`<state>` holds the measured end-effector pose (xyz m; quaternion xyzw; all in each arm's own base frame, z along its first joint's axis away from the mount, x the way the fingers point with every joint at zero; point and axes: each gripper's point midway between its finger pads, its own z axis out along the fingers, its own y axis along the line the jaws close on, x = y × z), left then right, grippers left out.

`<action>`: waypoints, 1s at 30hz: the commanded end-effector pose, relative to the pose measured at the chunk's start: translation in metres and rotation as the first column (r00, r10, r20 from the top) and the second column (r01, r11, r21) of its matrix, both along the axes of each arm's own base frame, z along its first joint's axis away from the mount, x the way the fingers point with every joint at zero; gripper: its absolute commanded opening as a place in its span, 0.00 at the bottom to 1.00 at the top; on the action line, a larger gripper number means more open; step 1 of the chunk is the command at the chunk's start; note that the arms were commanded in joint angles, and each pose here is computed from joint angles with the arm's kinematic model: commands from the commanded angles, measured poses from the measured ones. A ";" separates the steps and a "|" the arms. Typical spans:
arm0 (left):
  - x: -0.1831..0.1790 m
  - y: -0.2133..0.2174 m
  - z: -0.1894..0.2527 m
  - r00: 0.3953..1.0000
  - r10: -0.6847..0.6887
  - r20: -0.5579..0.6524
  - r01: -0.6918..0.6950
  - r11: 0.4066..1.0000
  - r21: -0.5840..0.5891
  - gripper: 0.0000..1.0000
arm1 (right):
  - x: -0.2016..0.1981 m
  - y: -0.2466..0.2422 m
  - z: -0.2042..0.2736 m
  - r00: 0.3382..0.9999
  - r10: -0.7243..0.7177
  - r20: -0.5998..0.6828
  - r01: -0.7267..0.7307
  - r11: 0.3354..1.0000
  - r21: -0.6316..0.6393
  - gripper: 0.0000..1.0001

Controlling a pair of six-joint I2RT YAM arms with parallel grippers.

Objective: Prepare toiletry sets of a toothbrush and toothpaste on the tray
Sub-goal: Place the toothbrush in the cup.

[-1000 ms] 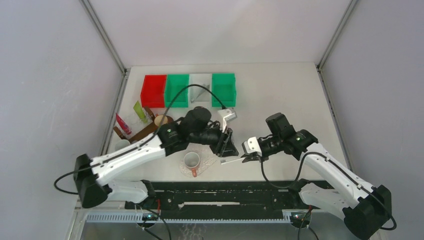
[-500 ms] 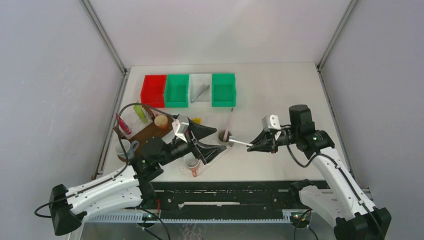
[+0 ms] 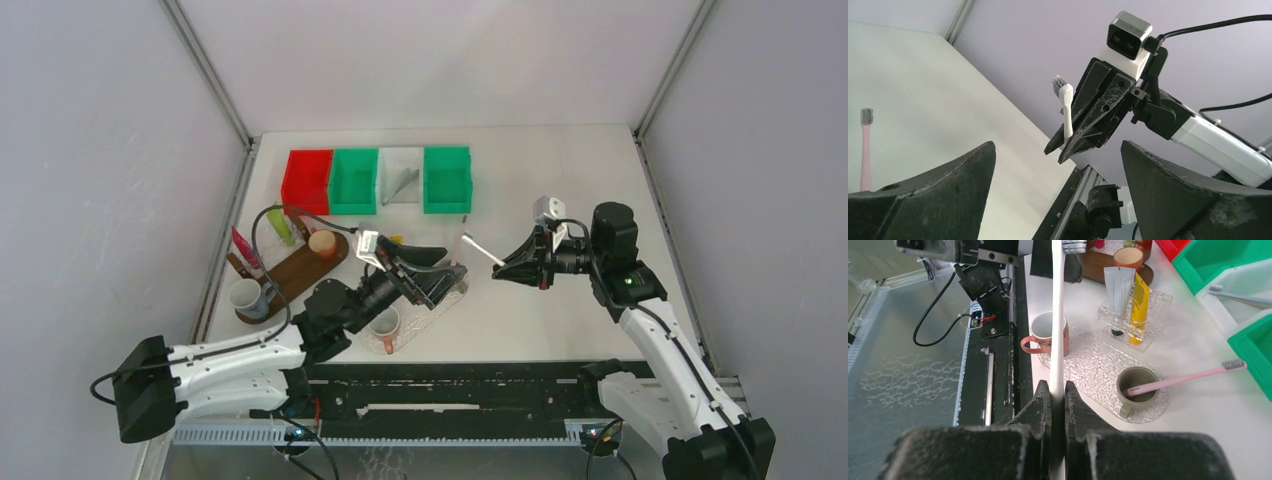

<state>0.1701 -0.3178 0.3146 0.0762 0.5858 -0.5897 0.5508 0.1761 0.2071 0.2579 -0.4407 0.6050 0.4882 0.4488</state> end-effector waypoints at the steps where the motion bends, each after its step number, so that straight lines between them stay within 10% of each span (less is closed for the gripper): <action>1: 0.009 -0.006 0.048 0.997 0.074 -0.013 -0.075 0.988 -0.137 0.97 | 0.009 0.000 0.011 0.999 -0.048 0.004 0.048 0.999 0.024 0.00; 15: 0.036 -0.067 0.046 0.987 0.111 -0.113 -0.114 0.993 -0.020 0.49 | 0.011 0.000 0.007 0.999 -0.053 0.001 0.053 0.998 0.020 0.00; 19: 0.034 -0.075 0.048 0.993 0.087 -0.082 -0.087 0.996 -0.001 0.02 | 0.011 0.001 0.006 0.999 -0.048 0.001 0.048 0.999 0.017 0.00; 21: 0.033 -0.072 0.046 0.994 0.093 -0.056 -0.092 0.996 0.020 0.00 | 0.008 0.001 0.005 1.000 -0.030 0.008 0.030 0.999 0.016 0.00; 25: 0.031 -0.060 0.038 0.993 0.113 -0.022 -0.111 0.990 0.083 0.00 | -0.002 0.001 0.002 0.999 0.025 0.024 -0.026 1.000 0.016 0.41; 30: 0.014 -0.038 0.022 0.998 0.027 0.059 -0.038 0.980 0.197 0.00 | -0.007 0.001 0.002 0.998 0.054 0.041 -0.055 0.998 0.017 0.62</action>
